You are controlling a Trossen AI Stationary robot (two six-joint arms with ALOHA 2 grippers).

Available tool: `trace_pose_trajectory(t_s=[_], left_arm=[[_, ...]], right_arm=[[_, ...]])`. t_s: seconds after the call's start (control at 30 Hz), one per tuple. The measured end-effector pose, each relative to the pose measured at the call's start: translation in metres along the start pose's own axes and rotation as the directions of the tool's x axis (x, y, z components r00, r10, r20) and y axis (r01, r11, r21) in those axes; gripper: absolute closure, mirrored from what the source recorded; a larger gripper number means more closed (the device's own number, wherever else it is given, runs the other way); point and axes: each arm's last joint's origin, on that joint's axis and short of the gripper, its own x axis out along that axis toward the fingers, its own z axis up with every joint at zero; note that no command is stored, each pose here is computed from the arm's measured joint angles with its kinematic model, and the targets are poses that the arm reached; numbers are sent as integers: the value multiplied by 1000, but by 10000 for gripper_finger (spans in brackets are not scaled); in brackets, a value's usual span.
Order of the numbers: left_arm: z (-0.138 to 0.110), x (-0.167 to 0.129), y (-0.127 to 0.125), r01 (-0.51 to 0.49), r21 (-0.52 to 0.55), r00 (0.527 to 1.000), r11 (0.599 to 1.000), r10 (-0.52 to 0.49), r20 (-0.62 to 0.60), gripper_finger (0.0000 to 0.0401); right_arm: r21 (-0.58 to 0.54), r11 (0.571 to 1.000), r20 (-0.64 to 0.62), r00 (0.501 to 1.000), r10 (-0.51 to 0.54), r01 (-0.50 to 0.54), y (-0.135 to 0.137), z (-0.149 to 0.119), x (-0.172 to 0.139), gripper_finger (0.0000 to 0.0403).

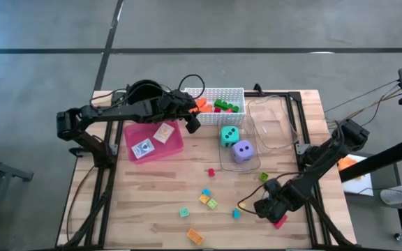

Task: Pick & Place Toys
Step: Put the big dark blue game piece into the white bin

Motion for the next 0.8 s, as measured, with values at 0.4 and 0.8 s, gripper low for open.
trace_pose_trajectory(t_s=[0.4,0.8], left_arm=[[0,0,0,0,0,1000,1000,0,-3,252],[0,0,0,0,1,1000,1000,0,-3,252]], right_arm=[[1,1000,8,1000,-16,16,3,-1,6,207],[-14,997,41,996,-82,82,6,-1,27,207]])
